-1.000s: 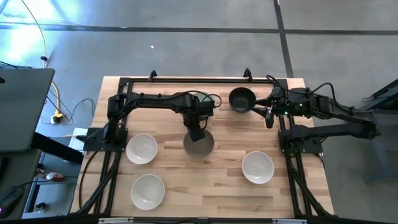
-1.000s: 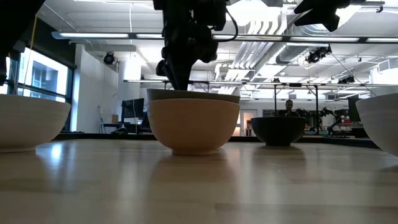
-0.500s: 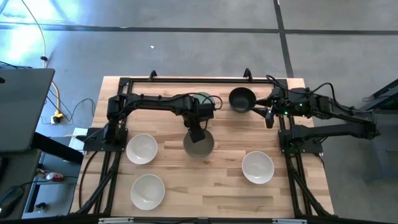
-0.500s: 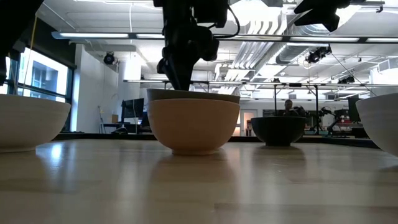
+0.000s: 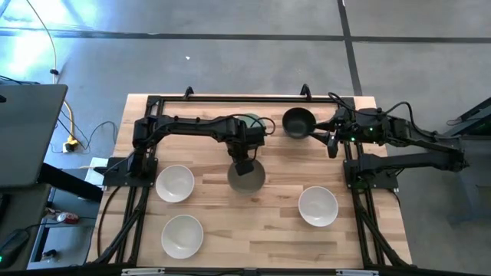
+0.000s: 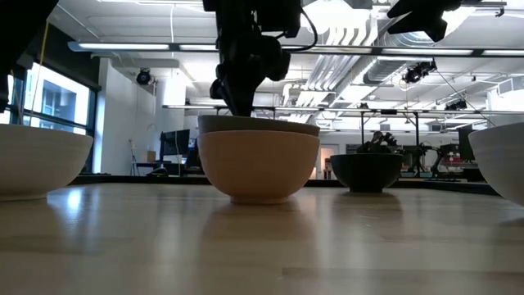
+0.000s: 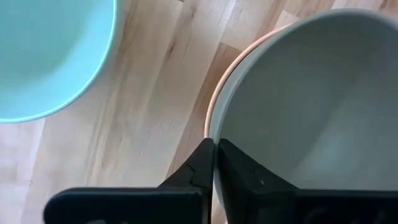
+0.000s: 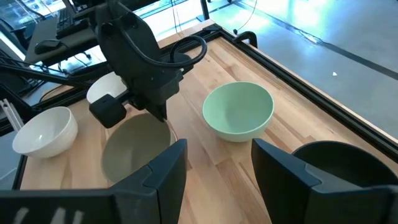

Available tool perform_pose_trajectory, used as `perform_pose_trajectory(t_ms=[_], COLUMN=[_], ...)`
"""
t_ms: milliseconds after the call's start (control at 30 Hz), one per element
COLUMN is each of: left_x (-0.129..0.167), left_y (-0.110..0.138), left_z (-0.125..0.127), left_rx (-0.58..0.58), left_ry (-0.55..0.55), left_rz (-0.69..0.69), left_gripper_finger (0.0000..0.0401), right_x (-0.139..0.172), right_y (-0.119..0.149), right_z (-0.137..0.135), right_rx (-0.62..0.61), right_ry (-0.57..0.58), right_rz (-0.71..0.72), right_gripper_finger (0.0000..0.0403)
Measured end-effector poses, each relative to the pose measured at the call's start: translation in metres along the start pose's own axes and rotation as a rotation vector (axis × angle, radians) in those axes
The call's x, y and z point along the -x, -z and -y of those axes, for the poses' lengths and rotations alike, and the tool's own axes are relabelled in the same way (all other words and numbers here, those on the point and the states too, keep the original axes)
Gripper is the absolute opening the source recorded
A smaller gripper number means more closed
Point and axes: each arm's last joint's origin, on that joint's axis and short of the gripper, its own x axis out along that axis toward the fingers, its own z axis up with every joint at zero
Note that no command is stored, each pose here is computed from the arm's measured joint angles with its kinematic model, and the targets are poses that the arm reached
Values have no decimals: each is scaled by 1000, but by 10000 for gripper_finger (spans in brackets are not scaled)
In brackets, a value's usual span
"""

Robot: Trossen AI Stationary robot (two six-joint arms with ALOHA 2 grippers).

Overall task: Nest bowls inside each other
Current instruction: Stack the grey bowl on top of the orange bowl

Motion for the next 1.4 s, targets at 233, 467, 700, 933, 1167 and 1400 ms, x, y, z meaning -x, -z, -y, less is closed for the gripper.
perform_pose_trajectory(t_ms=[233, 467, 700, 933, 1167, 1400], left_x=[0, 0, 0, -1, -1, -1], left_y=[0, -1, -1, -1, -2, -2], left_z=[0, 0, 1, 1, 2, 4], left_rx=[-3, -4, -7, -6, -7, -10], left_ry=[-1, 0, 23, 37, 58, 50], left_rz=[4, 8, 4, 4, 8, 20], left_gripper_finger=[7, 7, 7, 2, 1, 7], right_x=[0, 0, 0, 0, 0, 0], right_y=[0, 0, 0, 0, 0, 0], right_z=[0, 0, 0, 0, 0, -1], right_rx=[0, -1, -8, -19, -24, -24], right_ry=[0, 0, -2, -11, -12, -19], right_rz=[0, 0, -1, -4, -4, -7], right_gripper_finger=[172, 172, 172, 172, 172, 172])
